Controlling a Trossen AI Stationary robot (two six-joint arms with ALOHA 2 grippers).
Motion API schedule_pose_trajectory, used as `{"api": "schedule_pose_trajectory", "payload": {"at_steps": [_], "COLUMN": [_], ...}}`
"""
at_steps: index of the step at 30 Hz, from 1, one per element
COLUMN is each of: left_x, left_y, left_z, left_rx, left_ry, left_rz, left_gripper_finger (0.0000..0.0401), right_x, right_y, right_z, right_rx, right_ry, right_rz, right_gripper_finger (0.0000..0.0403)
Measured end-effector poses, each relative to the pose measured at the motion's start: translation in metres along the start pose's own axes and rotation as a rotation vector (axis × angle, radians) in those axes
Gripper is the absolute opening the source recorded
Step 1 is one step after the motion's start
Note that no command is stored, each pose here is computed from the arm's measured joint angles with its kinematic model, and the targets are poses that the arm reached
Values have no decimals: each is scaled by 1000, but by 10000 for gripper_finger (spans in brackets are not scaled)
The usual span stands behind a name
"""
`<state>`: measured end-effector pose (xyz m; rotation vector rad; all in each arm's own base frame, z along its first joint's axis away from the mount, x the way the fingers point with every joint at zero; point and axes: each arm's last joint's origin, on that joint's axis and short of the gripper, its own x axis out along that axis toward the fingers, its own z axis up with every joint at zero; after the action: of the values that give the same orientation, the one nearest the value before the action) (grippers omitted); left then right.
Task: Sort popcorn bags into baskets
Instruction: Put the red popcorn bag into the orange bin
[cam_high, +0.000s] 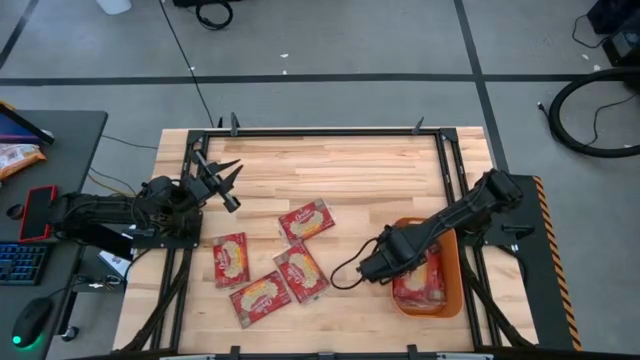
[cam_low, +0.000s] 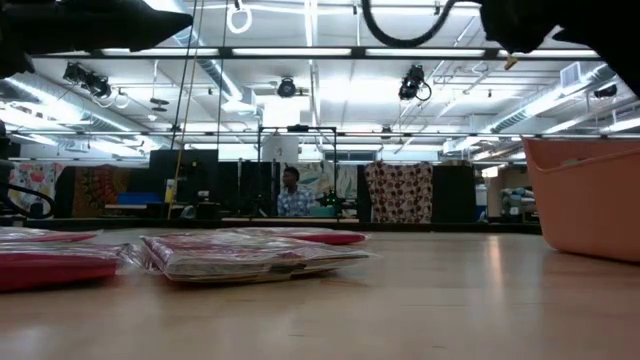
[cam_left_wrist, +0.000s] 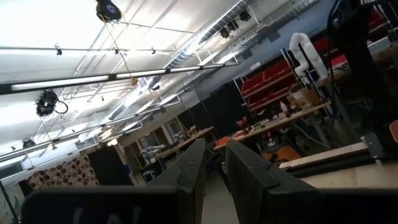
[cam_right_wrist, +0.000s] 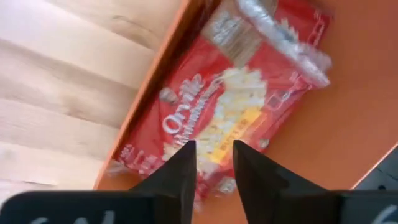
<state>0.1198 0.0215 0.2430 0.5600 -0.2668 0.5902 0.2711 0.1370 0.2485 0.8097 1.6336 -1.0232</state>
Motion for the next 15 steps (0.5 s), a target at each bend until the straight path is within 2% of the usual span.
{"api": "schedule_pose_trajectory", "payload": {"at_steps": [4, 9, 15], "left_x": [0, 0, 0], "left_y": [0, -2, -5], "left_z": [0, -3, -6], "left_rx": [-12, -38, -67], "left_ry": [2, 25, 62], "left_rz": [-2, -18, -43], "left_gripper_finger": [68, 68, 68], "right_x": [-18, -51, -66], "right_y": [1, -2, 14], "right_z": [8, 13, 22], "right_rx": [-32, -81, -317], "right_ry": [-77, -214, -489], "right_rz": [42, 106, 234], "right_gripper_finger": [128, 129, 129]}}
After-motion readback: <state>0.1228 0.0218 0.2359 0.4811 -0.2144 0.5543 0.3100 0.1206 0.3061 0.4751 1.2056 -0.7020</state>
